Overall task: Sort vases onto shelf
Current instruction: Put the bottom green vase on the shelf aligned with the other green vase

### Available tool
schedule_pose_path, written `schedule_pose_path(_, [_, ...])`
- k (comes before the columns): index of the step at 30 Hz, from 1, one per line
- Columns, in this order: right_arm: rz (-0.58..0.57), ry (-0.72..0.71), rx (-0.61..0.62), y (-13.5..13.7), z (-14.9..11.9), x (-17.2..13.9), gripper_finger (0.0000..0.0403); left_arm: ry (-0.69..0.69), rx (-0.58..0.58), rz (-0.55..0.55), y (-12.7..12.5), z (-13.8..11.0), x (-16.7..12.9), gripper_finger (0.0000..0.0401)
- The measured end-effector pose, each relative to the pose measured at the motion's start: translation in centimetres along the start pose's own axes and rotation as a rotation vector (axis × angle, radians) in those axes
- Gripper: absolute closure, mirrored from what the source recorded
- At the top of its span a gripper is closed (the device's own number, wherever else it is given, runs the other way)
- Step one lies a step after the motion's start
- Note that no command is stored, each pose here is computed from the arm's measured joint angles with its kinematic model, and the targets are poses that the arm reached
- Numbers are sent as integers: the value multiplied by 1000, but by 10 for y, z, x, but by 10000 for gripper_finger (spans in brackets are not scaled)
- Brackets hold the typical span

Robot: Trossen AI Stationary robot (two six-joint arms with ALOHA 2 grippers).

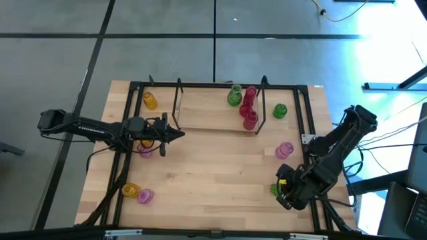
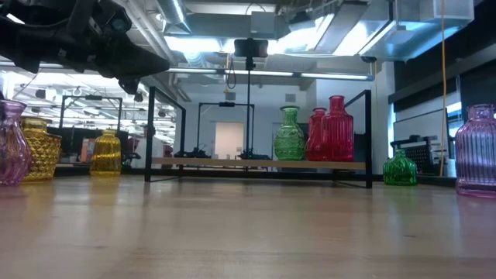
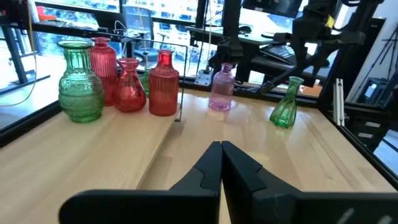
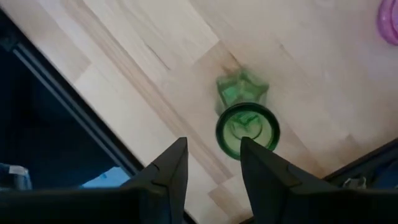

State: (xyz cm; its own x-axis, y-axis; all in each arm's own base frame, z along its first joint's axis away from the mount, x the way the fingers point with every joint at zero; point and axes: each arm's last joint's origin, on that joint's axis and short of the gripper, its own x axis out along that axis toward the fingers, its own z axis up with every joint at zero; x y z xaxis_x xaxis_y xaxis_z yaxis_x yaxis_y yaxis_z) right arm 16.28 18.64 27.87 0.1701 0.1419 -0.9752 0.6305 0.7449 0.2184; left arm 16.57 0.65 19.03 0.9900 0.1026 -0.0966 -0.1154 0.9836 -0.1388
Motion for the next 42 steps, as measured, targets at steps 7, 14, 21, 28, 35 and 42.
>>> schedule_pose_path(7, [-2, -26, -22, -1, 1, 6, 272, 0, 0, 0, 0, 0, 0, 400])
schedule_pose_path(14, [-25, -28, -44, -7, 0, 22, 272, 0, 0, 0, 0, 0, 0, 400])
schedule_pose_path(21, [-63, -46, -54, -13, 0, 28, 279, 0, 0, 0, 0, 0, 0, 400])
schedule_pose_path(28, [-64, -48, -83, -13, 0, 28, 371, 0, 0, 0, 0, 0, 0, 400])
schedule_pose_path(35, [-31, -51, -135, -8, 1, 22, 380, -2, 1, 13, 0, 0, 0, 400])
schedule_pose_path(42, [31, -145, -209, 6, 13, 5, 396, -3, 1, 18, 0, 0, 0, 400])
